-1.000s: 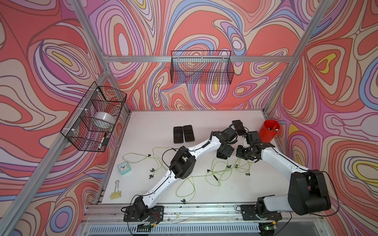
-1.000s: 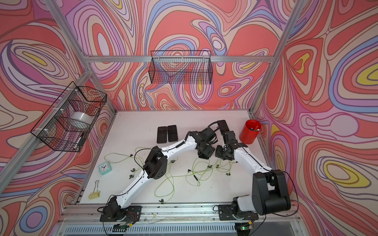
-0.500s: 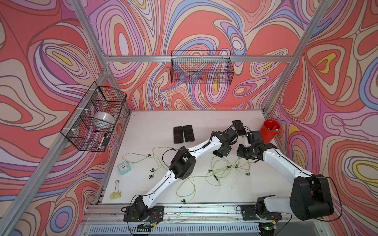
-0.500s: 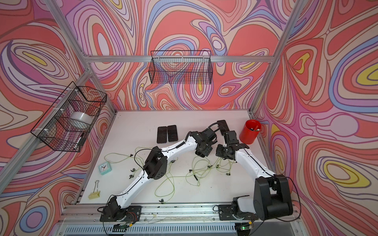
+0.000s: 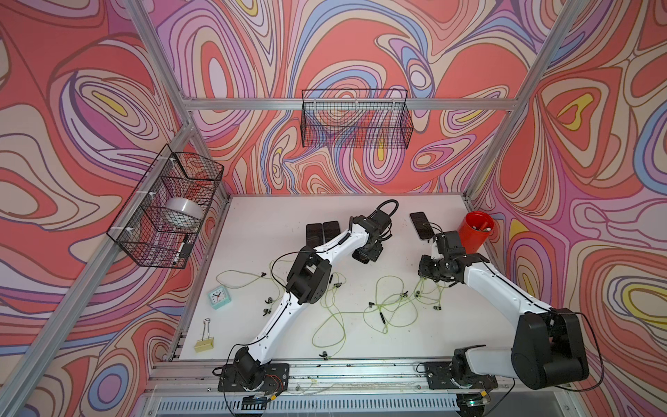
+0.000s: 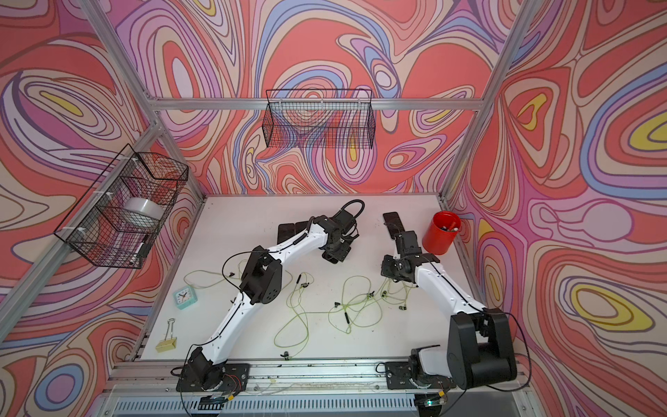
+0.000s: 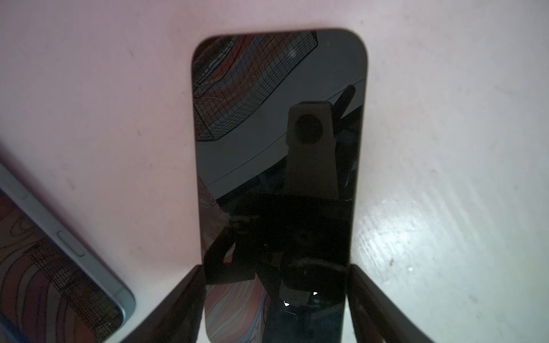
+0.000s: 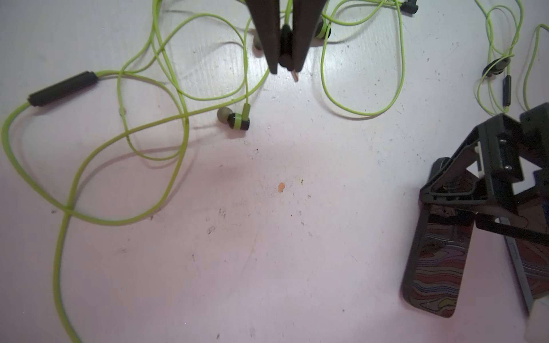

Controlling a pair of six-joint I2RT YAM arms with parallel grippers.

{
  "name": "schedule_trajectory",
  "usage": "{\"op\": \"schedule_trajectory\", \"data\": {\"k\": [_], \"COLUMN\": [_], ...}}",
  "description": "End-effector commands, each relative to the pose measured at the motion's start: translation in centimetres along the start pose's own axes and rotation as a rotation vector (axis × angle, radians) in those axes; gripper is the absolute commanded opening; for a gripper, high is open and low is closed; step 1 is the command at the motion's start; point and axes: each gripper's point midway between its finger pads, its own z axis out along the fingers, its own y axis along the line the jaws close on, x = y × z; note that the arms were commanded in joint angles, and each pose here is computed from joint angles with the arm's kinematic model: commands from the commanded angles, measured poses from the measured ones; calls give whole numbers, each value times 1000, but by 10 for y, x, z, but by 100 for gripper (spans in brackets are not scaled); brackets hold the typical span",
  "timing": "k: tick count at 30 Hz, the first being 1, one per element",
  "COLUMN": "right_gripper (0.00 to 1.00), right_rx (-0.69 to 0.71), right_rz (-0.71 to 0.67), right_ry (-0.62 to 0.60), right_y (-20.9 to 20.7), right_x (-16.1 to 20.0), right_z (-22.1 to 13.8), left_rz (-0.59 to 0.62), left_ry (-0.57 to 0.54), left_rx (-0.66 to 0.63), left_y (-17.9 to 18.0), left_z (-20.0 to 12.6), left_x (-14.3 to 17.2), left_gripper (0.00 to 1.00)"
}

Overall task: Plug wired earphones into phones
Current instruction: Move the phone to the center of the board.

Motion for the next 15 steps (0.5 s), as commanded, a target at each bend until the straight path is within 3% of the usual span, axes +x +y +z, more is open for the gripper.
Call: {"op": "schedule_trajectory", "data": {"k": [1,7,10,15], "right_gripper": [0,0,0,0], "right_rx": [14,28,18,17], "right_rz": [-12,-18,-15,-10], "right_ry": [-15,-23,-18,-16], "right_y": [-3,-5,-3,-4], "right_x": [-3,-4,-3,0], "right_z": [-2,-6,-3,-2], "left_rz": [50,64,62,74], "left_ry": [294,336,294,196], "left_rx": [26,24,31,72], "left_y": [-6,0,5,8], "left_z": [21,5,-1,-4], "left_x": [76,97,81,39], "left_gripper": [75,75,79,99]}}
